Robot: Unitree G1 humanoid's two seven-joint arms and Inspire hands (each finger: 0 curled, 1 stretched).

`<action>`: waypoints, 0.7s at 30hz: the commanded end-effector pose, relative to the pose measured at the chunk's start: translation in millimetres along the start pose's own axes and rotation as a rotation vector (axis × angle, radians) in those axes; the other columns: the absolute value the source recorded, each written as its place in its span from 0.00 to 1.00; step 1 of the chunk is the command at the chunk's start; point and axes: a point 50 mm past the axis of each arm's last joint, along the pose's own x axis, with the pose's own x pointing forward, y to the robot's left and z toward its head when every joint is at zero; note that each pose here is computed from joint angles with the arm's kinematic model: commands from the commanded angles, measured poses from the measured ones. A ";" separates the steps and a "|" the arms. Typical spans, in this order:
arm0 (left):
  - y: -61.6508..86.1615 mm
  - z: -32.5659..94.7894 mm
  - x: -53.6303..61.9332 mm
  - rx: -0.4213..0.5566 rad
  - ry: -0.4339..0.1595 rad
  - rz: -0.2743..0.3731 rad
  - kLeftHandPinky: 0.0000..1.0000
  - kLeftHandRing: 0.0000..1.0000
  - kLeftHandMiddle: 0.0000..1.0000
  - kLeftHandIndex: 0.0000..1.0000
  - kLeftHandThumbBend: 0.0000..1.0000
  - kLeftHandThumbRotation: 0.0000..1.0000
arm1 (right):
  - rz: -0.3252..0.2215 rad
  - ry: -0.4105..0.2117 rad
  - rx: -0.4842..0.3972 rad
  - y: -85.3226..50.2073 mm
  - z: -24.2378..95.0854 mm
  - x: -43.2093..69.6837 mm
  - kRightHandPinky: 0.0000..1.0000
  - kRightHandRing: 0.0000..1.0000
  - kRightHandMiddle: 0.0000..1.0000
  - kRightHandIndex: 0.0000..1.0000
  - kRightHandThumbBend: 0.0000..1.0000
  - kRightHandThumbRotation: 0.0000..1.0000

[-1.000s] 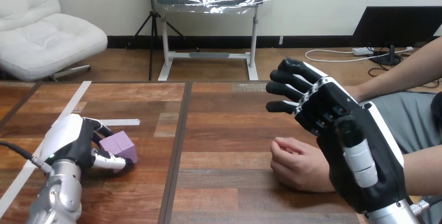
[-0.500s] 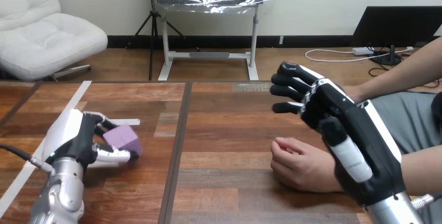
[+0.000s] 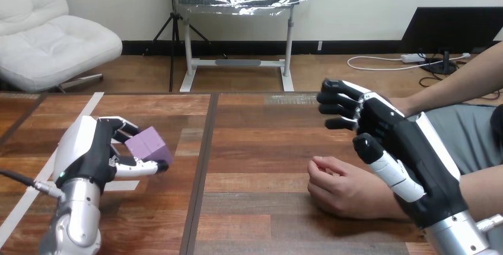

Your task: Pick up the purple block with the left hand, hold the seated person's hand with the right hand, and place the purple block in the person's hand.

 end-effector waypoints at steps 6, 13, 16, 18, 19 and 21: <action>26.9 38.5 -12.2 -0.131 -0.160 0.134 0.22 0.29 0.39 0.47 0.62 0.00 | -0.010 -0.073 -0.194 -33.5 8.8 24.5 0.77 0.83 0.84 0.84 0.86 0.75; 31.4 46.8 -24.4 -0.185 -0.211 0.150 0.27 0.34 0.41 0.46 0.61 0.00 | 0.002 -0.059 -0.255 -47.1 4.7 27.8 0.78 0.85 0.85 0.85 0.86 0.71; 33.6 51.2 -30.0 -0.200 -0.224 0.159 0.28 0.36 0.42 0.46 0.60 0.00 | 0.006 -0.048 -0.297 -53.1 3.1 29.2 0.79 0.85 0.86 0.85 0.86 0.70; 35.4 53.9 -34.1 -0.207 -0.232 0.166 0.29 0.36 0.42 0.46 0.60 0.00 | 0.009 -0.037 -0.331 -57.5 2.2 30.2 0.78 0.85 0.86 0.85 0.85 0.70; 35.7 54.7 -35.2 -0.209 -0.234 0.167 0.29 0.36 0.42 0.46 0.59 0.00 | 0.010 -0.035 -0.339 -58.8 1.9 30.4 0.78 0.85 0.86 0.85 0.85 0.70; 37.4 57.4 -39.1 -0.221 -0.245 0.175 0.30 0.36 0.42 0.46 0.59 0.00 | 0.016 -0.018 -0.375 -62.9 1.2 31.1 0.78 0.84 0.86 0.86 0.86 0.70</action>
